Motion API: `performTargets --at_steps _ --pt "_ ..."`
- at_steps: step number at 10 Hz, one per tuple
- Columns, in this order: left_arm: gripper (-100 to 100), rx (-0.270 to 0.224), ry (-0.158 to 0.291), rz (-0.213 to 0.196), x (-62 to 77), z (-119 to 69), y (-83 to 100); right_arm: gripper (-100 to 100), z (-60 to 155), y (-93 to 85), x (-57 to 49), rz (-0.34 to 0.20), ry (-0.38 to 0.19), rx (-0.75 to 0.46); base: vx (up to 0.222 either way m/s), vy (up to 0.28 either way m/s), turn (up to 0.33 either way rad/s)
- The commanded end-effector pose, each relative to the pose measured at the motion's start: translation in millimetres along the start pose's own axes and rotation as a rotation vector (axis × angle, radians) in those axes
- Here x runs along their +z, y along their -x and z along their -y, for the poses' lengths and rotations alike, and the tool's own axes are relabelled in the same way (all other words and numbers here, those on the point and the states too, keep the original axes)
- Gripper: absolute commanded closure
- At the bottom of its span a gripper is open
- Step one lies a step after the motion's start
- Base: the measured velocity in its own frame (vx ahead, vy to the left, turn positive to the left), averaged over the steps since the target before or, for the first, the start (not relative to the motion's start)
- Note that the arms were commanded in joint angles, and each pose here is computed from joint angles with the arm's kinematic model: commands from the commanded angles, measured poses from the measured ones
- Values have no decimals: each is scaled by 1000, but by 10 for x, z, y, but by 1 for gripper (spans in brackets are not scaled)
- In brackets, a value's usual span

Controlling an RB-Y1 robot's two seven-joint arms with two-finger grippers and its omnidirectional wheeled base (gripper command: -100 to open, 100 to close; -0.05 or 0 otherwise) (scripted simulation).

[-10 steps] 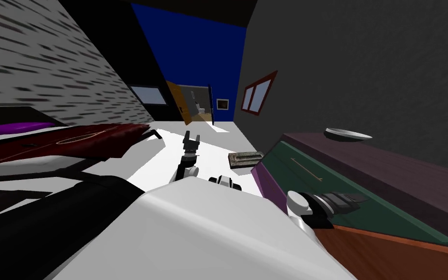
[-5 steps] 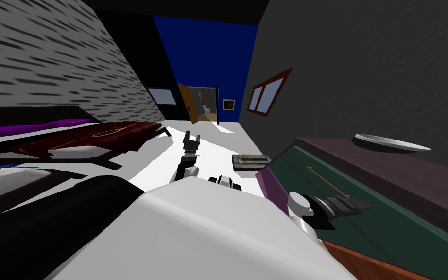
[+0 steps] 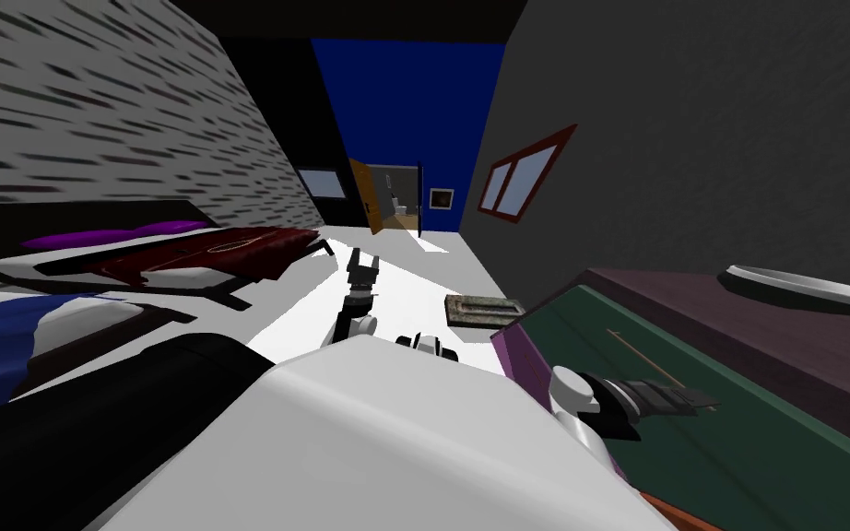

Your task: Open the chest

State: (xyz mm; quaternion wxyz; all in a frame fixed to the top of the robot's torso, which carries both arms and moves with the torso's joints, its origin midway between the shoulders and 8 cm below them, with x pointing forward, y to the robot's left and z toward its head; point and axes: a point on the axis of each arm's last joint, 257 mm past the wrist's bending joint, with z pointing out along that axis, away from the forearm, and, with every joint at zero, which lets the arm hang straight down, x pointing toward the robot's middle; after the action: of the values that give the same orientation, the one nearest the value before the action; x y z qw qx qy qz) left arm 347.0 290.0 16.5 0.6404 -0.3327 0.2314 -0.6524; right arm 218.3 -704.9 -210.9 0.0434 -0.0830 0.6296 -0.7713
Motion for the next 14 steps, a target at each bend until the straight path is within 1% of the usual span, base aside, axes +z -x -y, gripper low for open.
performTargets --at_steps 1,2,3,9,10,14 --pt "0 0 0 0 0 0 0 -100 103 65 122 11 -2 2 12 -71 -41" --pt "0 0 0 0 0 0 0 -100 70 45 99 7 -2 4 2 -33 -1" --pt "0 0 0 0 0 0 0 100 75 51 103 8 -2 2 1 -8 1" --pt "0 0 0 0 0 0 -1 100 142 118 110 13 -5 7 -35 158 -8" --pt "0 0 0 0 0 0 0 100 129 137 86 15 -2 4 -26 115 -1" --pt "0 0 0 0 0 0 -1 100 136 167 57 16 -1 0 -36 183 -6"
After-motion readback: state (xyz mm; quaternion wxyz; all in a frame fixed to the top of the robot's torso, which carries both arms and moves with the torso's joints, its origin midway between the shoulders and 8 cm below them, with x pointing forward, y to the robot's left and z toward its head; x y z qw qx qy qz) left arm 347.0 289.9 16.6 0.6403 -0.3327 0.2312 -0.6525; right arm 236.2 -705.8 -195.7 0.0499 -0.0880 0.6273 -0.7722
